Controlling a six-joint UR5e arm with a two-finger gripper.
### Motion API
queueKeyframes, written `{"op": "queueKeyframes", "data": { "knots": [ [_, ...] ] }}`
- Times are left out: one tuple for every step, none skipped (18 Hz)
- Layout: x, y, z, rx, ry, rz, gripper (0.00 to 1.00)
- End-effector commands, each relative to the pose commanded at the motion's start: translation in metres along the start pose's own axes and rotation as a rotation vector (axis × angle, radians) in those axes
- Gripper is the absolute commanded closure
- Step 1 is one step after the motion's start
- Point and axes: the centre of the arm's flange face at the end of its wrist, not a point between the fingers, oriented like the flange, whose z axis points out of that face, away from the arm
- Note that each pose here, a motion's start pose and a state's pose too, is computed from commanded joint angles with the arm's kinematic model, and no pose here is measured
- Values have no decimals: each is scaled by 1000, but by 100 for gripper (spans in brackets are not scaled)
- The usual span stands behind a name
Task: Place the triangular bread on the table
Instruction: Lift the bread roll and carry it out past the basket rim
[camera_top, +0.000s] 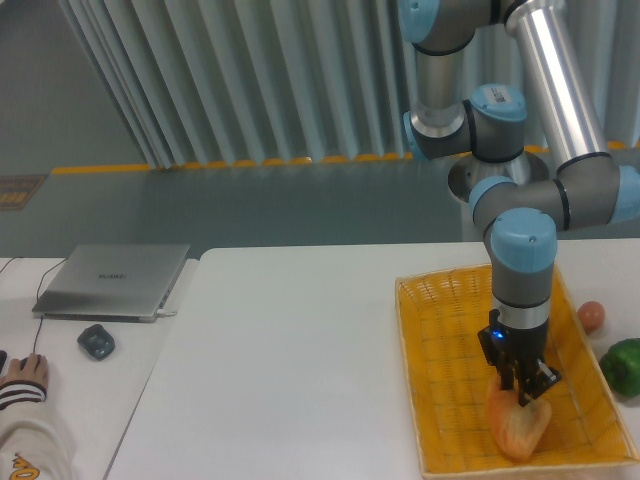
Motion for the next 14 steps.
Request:
{"op": "queueKeyframes", "data": {
  "knots": [
    [-3, 5, -8, 5, -7, -7, 100],
    [-7, 10, -16, 10, -15, -17, 100],
    [-9, 12, -20, 14, -18, -20, 100],
    [-12, 14, -24, 22, -19, -25, 100],
    [-14, 16, -33, 33, -23, -32, 100],
    [-19, 20, -44, 47, -23, -43, 100],
    [-24, 24, -50, 54, -18, -54, 100],
    [-28, 28, -62, 66, -23, -65, 100],
    [-36, 36, -72, 79, -22, -84, 100],
    [-42, 42, -78, 92, -20, -98, 100],
    [-46, 45, -83, 105, -23, -104, 100],
    [-50, 50, -87, 110, -29, -112, 100],
    [-54, 55, -89, 110, -34, -122, 100],
    [-60, 62, -90, 110, -41, -127, 100]
  ]
}}
